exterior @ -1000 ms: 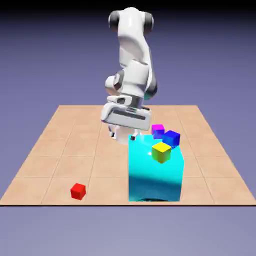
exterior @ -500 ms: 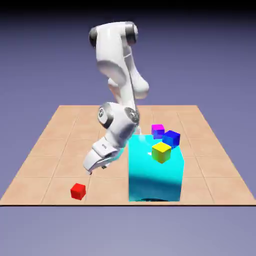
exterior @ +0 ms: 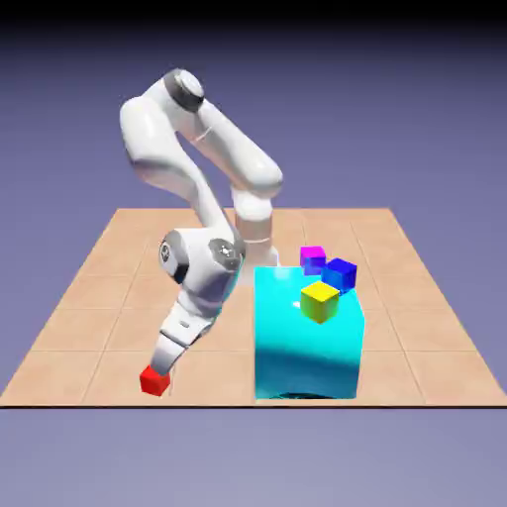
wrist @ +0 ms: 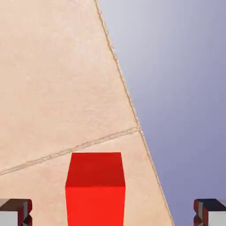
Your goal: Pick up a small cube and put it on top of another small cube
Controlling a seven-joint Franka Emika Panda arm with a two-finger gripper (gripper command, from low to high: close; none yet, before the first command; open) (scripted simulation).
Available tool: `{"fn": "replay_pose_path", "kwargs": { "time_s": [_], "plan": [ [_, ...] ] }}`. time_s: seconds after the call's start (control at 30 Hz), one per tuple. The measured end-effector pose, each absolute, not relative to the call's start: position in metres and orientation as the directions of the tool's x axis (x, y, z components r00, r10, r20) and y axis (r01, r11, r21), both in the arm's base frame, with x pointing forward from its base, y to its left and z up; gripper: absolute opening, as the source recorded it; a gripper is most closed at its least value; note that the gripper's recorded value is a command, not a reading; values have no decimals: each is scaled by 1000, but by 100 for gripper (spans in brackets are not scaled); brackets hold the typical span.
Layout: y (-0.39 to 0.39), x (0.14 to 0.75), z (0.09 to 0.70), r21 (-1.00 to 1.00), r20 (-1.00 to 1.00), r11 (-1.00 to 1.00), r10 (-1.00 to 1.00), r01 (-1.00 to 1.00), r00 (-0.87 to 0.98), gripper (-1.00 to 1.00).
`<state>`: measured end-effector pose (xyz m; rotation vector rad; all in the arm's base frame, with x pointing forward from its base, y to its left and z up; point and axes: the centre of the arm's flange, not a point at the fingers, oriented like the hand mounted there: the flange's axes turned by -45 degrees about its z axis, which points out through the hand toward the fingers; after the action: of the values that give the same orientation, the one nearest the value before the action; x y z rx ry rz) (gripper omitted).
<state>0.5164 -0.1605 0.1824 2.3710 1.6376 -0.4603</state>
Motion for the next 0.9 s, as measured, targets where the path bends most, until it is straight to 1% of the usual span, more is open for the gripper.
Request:
{"fn": "replay_pose_path", "kwargs": {
  "time_s": [0.07, 0.17, 0.2, 0.27, 0.4, 0.47, 0.63, 0.77, 0.9],
  "plan": [
    [-164, 514, 180, 0, -375, -356, 866, 935, 330, 0],
    [-178, 510, 128, 1, -374, -358, 866, 934, 332, 0],
    [-181, 507, 114, 0, -375, -357, 866, 934, 331, -100],
    [-181, 507, 114, -1, -375, -357, 866, 934, 331, -100],
    [-157, 515, 181, -8, -373, -339, 874, 941, 312, -100],
    [-117, 526, 193, -44, -374, -207, 911, 977, 177, -100],
    [-51, 550, 253, -112, -392, 64, 914, 992, -104, -100],
    [2, 557, 303, -174, -391, 273, 863, 946, -321, -100],
    [54, 552, 356, -239, -374, 464, 767, 853, -522, -100]
  ]
}}
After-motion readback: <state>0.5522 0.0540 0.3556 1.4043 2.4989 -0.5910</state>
